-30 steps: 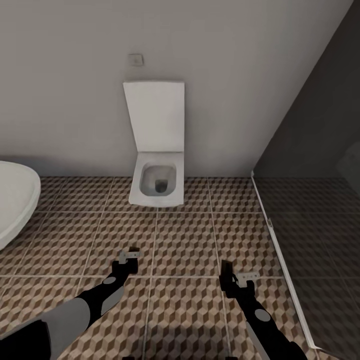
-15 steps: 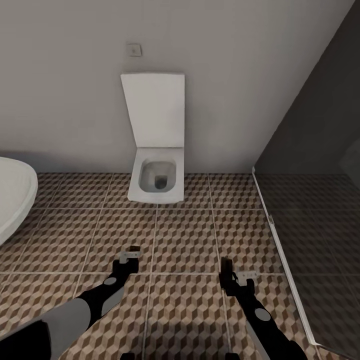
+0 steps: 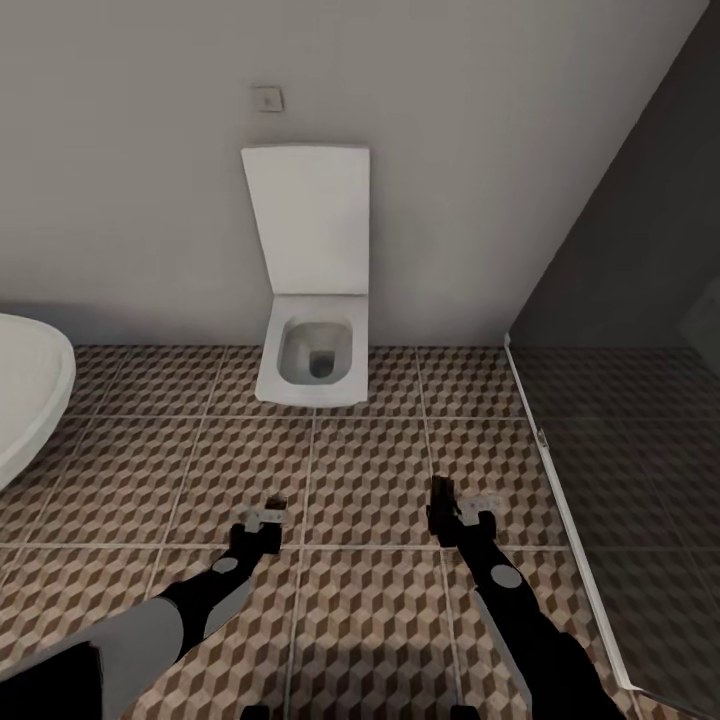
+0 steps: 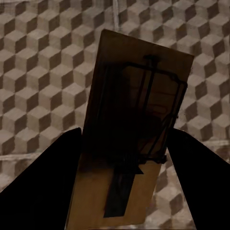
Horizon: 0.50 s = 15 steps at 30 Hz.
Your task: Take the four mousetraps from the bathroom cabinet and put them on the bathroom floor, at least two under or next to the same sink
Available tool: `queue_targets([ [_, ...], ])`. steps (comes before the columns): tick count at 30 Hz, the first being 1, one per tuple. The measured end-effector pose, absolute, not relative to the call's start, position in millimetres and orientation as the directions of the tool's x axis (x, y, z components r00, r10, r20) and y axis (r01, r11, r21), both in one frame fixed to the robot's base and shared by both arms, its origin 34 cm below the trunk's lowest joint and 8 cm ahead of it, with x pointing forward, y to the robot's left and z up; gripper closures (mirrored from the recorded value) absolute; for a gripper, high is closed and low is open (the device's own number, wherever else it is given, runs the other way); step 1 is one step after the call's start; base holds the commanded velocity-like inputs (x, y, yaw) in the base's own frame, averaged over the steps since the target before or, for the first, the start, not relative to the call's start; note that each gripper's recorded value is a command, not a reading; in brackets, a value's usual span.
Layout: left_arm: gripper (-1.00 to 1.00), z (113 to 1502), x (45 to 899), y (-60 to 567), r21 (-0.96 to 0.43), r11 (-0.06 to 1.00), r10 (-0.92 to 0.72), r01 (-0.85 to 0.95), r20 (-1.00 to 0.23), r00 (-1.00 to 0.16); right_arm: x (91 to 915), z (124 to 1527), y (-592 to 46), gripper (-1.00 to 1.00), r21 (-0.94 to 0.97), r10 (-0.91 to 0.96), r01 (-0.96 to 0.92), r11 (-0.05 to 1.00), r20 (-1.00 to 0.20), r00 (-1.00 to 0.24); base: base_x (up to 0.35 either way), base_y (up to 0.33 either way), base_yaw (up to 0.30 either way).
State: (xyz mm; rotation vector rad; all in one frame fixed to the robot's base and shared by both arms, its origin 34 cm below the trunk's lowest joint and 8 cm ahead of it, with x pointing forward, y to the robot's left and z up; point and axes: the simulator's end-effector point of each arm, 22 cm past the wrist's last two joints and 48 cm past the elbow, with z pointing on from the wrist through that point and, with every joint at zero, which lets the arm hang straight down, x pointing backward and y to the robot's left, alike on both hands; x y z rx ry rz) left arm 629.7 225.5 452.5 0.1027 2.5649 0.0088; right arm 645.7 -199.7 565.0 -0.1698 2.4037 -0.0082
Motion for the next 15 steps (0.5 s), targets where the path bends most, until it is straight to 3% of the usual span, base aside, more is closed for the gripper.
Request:
queue_targets([
  [4,1.0,435,596,212,0.008,0.998,0.068,0.07,-0.349,-0.935,656,565,-194,1.0,-0.056,-0.131,-0.125,0.991,-0.66,-0.739,0.0,0.0,0.0],
  [7,1.0,434,593,206,-0.026,1.0,-0.003,0.005,-0.292,-0.956,654,554,-194,1.0,-0.058,-0.136,-0.129,0.99,-0.64,-0.756,0.0,0.0,0.0],
  [15,1.0,452,627,183,-0.11,0.992,-0.092,-0.055,-0.364,-0.927,657,552,-187,1.0,-0.046,-0.127,-0.128,0.991,-0.661,-0.74,0.0,0.0,0.0],
])
